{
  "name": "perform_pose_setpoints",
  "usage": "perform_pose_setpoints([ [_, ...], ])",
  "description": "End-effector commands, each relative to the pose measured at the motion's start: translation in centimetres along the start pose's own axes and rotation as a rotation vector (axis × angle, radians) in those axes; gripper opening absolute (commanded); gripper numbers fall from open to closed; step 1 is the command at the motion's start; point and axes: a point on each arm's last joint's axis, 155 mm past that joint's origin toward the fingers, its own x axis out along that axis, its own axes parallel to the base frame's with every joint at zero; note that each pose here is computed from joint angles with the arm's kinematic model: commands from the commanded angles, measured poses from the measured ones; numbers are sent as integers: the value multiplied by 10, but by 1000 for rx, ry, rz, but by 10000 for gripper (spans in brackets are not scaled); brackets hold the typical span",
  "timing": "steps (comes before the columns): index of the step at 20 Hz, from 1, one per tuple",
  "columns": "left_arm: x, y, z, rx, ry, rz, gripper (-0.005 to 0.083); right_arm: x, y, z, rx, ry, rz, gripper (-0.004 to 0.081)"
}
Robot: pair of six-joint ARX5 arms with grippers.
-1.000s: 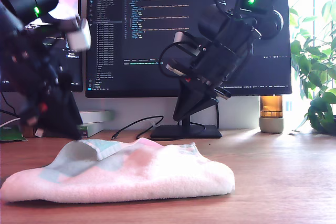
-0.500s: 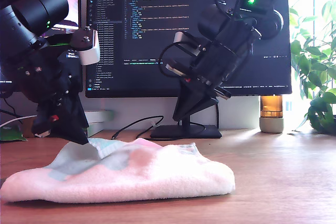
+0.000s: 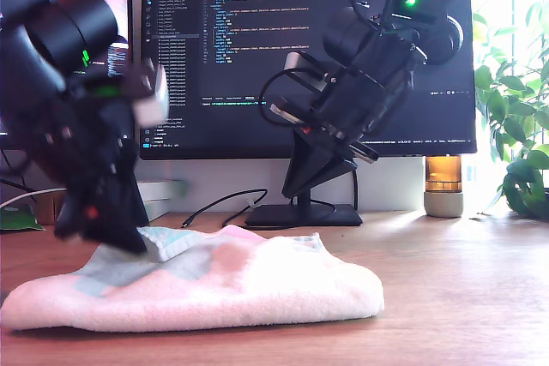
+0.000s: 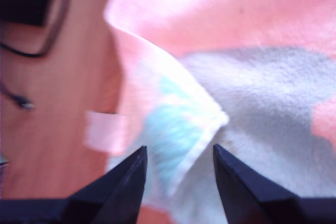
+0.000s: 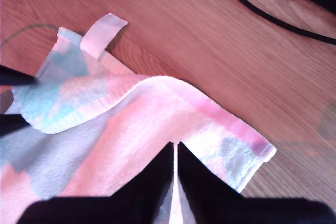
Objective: Fold the tea towel to a neat square and place it to the right
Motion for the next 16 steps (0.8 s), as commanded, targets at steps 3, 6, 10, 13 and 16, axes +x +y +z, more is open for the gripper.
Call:
perform_pose_setpoints([
  [3, -2, 34, 8, -141, -35, 150, 357, -5, 5, 8, -8, -19, 7, -13],
  [6, -9, 61, -4, -293, -34, 231, 357, -5, 5, 5, -5, -9, 8, -13],
  [10, -17, 87, -49, -403, 92, 349, 357, -5, 5, 4, -3, -5, 9, -13],
  [13, -26, 105, -78, -444, 168, 432, 356, -4, 8, 2, -1, 1, 21, -13],
  [16, -29, 110, -81, -460, 169, 448, 326, -5, 11, 2, -2, 1, 41, -13],
])
